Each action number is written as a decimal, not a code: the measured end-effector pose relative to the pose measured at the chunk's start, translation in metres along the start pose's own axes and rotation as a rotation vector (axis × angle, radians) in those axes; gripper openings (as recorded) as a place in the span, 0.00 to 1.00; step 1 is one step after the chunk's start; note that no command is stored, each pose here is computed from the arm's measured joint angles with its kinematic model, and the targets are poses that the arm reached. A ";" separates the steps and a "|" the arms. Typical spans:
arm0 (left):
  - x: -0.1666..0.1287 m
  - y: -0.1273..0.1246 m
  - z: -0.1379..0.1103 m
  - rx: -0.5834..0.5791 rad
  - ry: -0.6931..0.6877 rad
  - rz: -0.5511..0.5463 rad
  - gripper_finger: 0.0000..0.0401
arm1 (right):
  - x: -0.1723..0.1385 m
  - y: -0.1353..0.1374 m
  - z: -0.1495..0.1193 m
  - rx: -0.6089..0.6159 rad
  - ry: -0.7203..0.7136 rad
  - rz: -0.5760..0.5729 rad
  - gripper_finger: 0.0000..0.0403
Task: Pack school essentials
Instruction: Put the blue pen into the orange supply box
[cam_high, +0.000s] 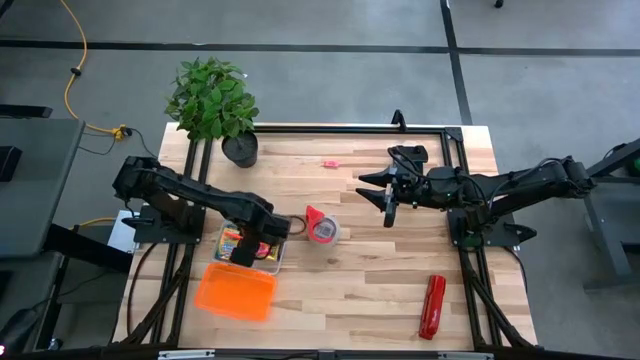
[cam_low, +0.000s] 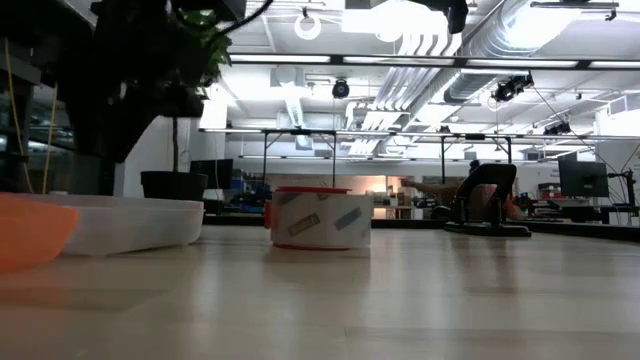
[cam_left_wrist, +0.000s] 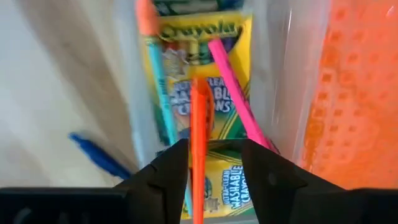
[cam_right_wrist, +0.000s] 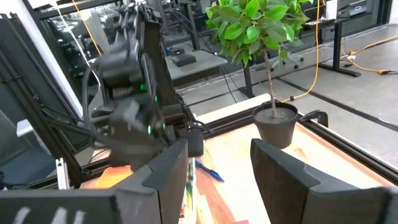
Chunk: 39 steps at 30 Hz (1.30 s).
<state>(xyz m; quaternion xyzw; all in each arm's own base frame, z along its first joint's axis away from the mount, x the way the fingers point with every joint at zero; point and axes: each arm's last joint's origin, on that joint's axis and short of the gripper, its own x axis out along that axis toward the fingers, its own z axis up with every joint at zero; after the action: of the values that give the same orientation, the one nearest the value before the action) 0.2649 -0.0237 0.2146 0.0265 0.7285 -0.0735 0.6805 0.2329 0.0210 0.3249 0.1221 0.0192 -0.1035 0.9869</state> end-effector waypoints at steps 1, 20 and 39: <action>-0.006 0.002 -0.001 -0.014 -0.025 0.001 0.35 | 0.000 0.000 0.000 0.000 0.000 0.000 0.42; -0.141 0.006 -0.080 -0.299 -1.659 0.096 0.38 | 0.000 0.001 0.002 0.008 -0.024 0.007 0.42; -0.113 0.008 -0.095 -0.340 -1.770 0.118 0.38 | 0.000 0.001 0.003 -0.034 -0.031 0.009 0.42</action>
<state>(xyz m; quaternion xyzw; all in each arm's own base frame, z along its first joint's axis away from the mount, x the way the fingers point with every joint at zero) 0.1805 0.0043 0.3324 -0.1035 -0.0631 0.0769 0.9896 0.2330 0.0212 0.3282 0.1038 0.0050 -0.1007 0.9895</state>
